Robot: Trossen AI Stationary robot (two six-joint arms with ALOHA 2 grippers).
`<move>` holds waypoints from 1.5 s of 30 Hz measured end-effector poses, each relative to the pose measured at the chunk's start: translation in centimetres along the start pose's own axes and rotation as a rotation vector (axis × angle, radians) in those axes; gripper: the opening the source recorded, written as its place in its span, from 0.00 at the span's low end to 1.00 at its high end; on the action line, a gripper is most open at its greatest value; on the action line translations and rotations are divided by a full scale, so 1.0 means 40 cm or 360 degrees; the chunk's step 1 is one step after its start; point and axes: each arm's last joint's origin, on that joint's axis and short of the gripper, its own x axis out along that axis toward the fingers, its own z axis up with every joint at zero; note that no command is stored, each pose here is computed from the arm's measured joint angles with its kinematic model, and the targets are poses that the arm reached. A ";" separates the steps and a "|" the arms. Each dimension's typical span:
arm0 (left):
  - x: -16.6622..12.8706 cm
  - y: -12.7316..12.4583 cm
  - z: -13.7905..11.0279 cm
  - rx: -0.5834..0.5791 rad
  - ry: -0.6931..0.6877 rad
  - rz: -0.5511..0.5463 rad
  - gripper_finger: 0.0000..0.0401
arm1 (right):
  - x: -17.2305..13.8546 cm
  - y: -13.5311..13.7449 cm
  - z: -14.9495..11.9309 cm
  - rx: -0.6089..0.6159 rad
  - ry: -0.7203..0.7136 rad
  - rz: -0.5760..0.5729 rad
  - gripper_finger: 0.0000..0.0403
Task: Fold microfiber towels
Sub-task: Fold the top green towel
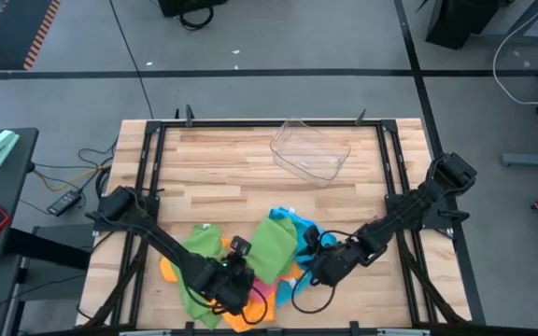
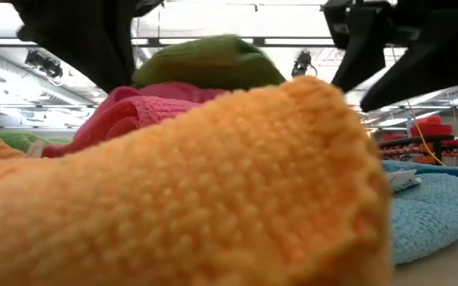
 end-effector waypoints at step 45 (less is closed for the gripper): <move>0.016 -0.082 0.129 0.0269 -0.0466 0.0155 0.49 | 0.040 0.093 0.041 -0.0300 -0.0198 -0.0064 0.39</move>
